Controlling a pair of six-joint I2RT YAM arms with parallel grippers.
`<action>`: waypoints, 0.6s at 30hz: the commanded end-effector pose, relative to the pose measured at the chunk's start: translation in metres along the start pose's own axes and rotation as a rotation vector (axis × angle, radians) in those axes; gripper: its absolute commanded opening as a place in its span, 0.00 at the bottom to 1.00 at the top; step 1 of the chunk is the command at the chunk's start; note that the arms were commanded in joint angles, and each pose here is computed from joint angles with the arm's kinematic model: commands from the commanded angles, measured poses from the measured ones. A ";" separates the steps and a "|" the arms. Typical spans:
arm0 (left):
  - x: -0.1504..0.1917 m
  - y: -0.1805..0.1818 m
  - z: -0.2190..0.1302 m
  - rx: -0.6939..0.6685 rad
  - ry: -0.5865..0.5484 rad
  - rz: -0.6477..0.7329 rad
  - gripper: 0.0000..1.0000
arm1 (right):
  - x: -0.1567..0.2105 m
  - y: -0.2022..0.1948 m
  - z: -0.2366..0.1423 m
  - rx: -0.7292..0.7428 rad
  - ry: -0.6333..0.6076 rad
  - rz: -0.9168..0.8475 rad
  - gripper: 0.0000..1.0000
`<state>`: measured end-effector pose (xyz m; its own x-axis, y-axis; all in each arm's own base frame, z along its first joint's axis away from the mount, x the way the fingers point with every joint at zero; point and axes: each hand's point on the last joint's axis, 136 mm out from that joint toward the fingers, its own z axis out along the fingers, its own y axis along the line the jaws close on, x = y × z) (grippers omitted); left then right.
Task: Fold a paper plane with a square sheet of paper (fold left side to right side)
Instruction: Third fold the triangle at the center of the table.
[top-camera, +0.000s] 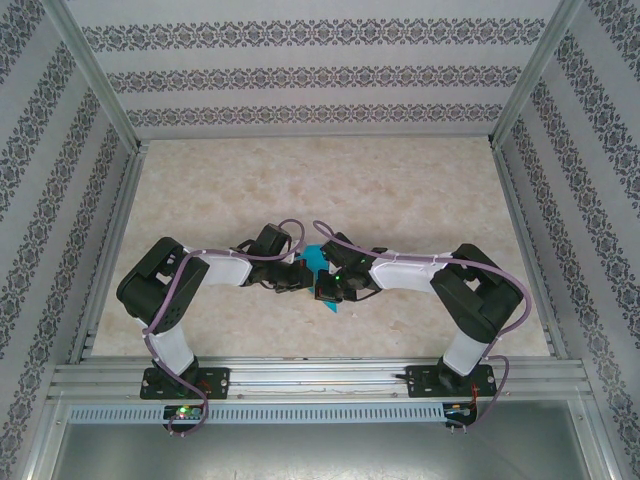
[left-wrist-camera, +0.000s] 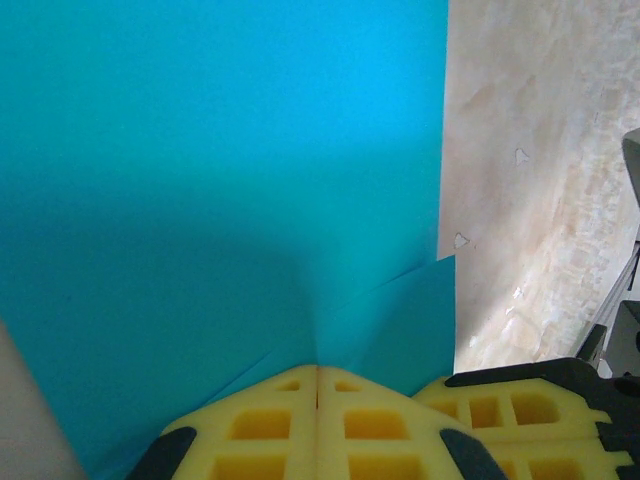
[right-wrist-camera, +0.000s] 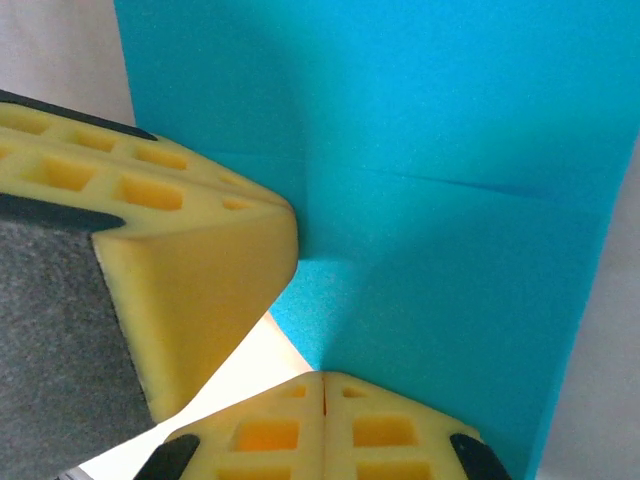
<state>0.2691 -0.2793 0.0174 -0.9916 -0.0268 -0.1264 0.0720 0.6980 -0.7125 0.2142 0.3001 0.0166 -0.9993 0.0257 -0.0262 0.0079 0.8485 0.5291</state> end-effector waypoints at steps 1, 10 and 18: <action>0.022 0.038 0.003 -0.168 0.054 -0.060 0.00 | 0.003 -0.013 0.004 0.059 0.007 0.027 0.00; 0.024 0.054 -0.004 -0.276 0.075 -0.026 0.00 | 0.030 -0.048 0.000 0.162 0.064 0.100 0.00; 0.025 0.064 -0.007 -0.338 0.086 0.007 0.00 | 0.042 -0.062 -0.005 0.193 0.076 0.130 0.00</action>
<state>0.2687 -0.2761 0.0162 -0.9892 0.0294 -0.1435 0.1162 0.7543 -0.6461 0.2055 0.2860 0.0133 -0.9972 0.0732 -0.0120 0.0568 0.8569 0.5124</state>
